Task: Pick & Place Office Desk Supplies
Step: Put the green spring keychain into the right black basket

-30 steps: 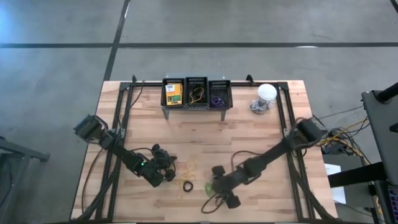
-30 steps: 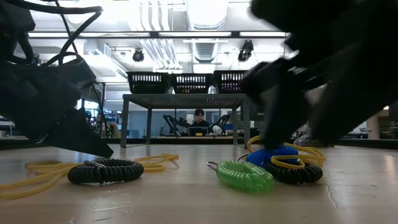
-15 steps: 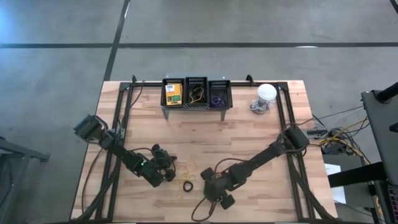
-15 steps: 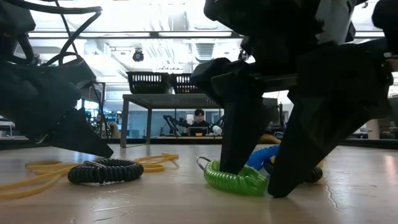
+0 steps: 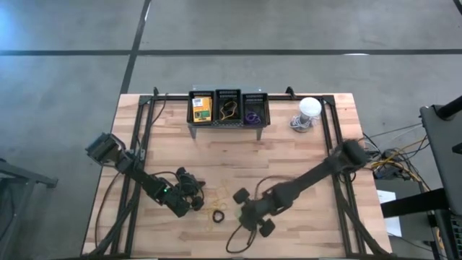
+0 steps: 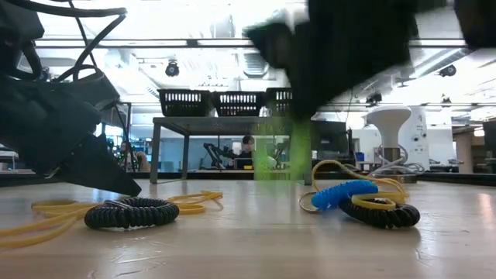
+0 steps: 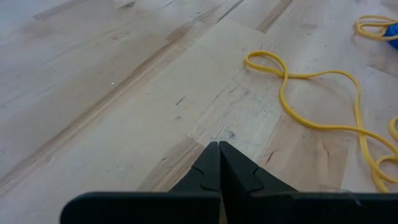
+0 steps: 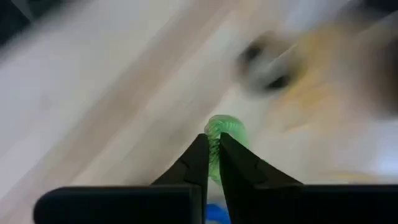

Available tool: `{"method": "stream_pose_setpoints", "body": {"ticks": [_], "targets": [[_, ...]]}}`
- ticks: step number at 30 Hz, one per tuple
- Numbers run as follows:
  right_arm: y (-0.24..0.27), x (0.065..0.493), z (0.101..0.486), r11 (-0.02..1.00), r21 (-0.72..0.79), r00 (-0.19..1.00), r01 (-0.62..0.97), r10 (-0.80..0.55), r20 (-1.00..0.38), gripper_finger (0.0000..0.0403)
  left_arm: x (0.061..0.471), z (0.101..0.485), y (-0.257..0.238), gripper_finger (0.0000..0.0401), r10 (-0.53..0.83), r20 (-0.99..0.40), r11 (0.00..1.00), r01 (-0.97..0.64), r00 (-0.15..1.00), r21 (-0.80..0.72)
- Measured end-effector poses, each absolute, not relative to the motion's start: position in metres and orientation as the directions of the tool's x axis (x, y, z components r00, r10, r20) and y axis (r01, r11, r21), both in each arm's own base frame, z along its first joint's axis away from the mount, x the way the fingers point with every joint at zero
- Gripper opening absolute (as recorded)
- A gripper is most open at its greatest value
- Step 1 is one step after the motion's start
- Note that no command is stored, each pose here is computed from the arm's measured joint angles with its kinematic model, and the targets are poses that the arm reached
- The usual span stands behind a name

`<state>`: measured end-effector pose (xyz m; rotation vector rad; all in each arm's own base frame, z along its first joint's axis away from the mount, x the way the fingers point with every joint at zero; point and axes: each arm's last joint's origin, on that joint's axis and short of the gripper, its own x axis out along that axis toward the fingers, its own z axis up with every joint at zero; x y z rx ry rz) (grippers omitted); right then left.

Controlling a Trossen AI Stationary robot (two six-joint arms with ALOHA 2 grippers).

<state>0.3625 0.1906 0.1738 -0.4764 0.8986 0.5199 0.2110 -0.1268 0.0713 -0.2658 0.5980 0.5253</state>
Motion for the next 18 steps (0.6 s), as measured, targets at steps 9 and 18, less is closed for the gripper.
{"method": "stream_pose_setpoints", "body": {"ticks": [9, 18], "targets": [[0.098, 0.336, 0.295, 0.903, -0.313, 0.853, -0.294, 0.100, -0.512, 0.0028, 0.211, 0.071, -0.127, 0.0001, 0.389, -0.597, 0.837, -0.540, 0.701, -0.089], [-0.062, 0.287, 0.312, 0.938, -0.055, 0.863, 0.342, -0.337, -0.376, 0.0028, 0.211, 0.071, -0.127, 0.0001, 0.388, -0.598, 0.837, -0.540, 0.701, -0.089]]}}
